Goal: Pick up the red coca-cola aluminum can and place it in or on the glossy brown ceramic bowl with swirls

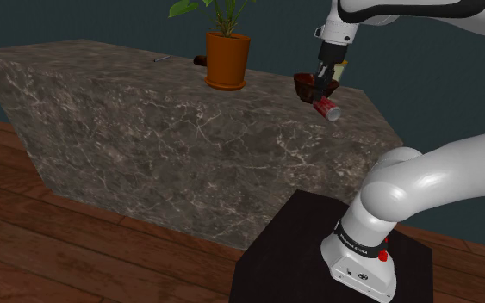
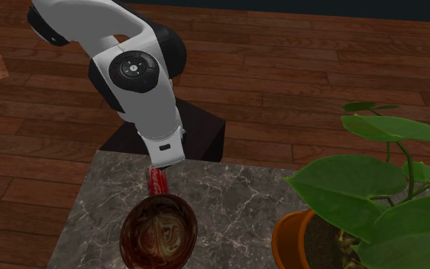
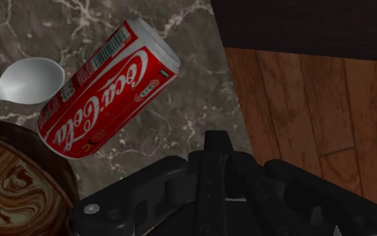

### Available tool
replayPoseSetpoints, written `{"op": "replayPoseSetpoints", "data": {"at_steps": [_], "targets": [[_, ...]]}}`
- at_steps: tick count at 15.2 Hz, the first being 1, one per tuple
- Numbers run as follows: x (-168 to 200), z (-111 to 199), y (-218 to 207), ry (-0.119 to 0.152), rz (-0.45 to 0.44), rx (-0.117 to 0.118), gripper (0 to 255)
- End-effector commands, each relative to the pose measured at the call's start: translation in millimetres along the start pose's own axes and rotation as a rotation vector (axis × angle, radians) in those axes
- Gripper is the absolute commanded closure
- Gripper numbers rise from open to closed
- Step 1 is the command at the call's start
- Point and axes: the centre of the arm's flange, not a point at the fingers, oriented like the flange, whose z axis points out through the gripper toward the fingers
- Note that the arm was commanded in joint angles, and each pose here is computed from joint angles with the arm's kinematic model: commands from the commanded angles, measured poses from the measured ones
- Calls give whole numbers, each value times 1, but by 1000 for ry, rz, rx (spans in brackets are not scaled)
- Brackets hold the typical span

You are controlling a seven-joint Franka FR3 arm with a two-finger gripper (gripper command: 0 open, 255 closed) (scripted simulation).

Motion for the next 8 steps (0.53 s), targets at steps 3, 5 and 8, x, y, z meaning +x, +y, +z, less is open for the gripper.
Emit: {"op": "replayPoseSetpoints", "data": {"at_steps": [3,5,8], "targets": [[2,8,19,-19,184,-41,0],[0,16,38,-37,367,-83,0],[-8,24,61,-60,593,-134,0]]}}
